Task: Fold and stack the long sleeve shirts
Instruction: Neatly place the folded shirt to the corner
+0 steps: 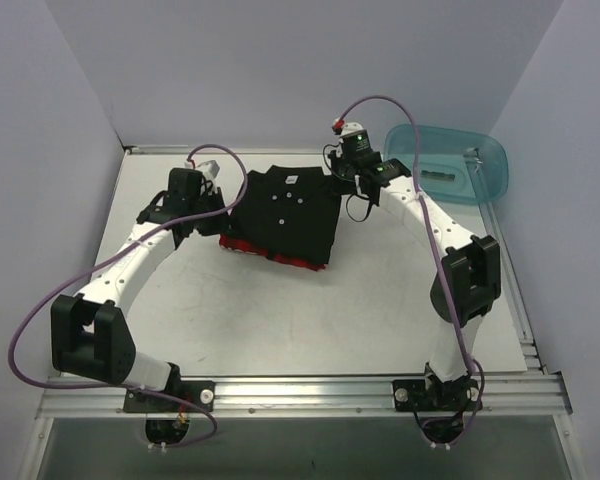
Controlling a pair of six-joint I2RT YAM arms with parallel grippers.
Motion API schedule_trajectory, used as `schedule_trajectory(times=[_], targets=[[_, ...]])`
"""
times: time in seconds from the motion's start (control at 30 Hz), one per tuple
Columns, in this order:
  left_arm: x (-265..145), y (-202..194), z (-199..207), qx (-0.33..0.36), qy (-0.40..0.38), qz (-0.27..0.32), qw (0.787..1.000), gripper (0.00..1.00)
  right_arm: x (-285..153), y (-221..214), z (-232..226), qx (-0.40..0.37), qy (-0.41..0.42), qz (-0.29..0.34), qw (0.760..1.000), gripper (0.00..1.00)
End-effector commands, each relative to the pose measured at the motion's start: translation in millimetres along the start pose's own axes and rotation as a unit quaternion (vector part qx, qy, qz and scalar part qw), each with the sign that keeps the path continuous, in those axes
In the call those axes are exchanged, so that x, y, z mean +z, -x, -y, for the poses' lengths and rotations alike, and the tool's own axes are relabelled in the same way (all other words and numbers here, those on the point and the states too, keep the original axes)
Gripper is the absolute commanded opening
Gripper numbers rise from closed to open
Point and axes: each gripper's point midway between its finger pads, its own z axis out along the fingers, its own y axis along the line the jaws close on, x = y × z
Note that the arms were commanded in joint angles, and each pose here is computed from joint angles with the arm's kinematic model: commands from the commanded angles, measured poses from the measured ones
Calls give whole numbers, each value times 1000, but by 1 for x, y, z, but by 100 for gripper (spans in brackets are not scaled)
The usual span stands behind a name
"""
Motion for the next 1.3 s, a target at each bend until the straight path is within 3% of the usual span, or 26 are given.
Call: schedule_trajectory(times=[0.0, 0.4, 0.8, 1.03, 1.13, 1.2, 1.27], targets=[[4, 28, -9, 2, -8, 60, 998, 0, 16, 35, -1, -8, 13, 52, 999, 0], [46, 22, -51, -54, -8, 4, 998, 0, 61, 11, 3, -6, 14, 10, 1000, 0], [72, -14, -70, -78, 11, -51, 996, 0, 89, -8, 9, -6, 7, -13, 1000, 0], [81, -25, -90, -102, 58, -69, 991, 0, 98, -20, 16, -2, -3, -26, 1000, 2], [79, -27, -93, -106, 69, -72, 989, 7, 98, -21, 24, 4, -11, -27, 1000, 11], [74, -29, -89, -111, 67, -77, 989, 25, 90, -12, 29, 11, -11, -17, 1000, 39], [66, -28, -85, -116, 66, -72, 988, 40, 80, -5, 30, 12, -8, -8, 1000, 54]])
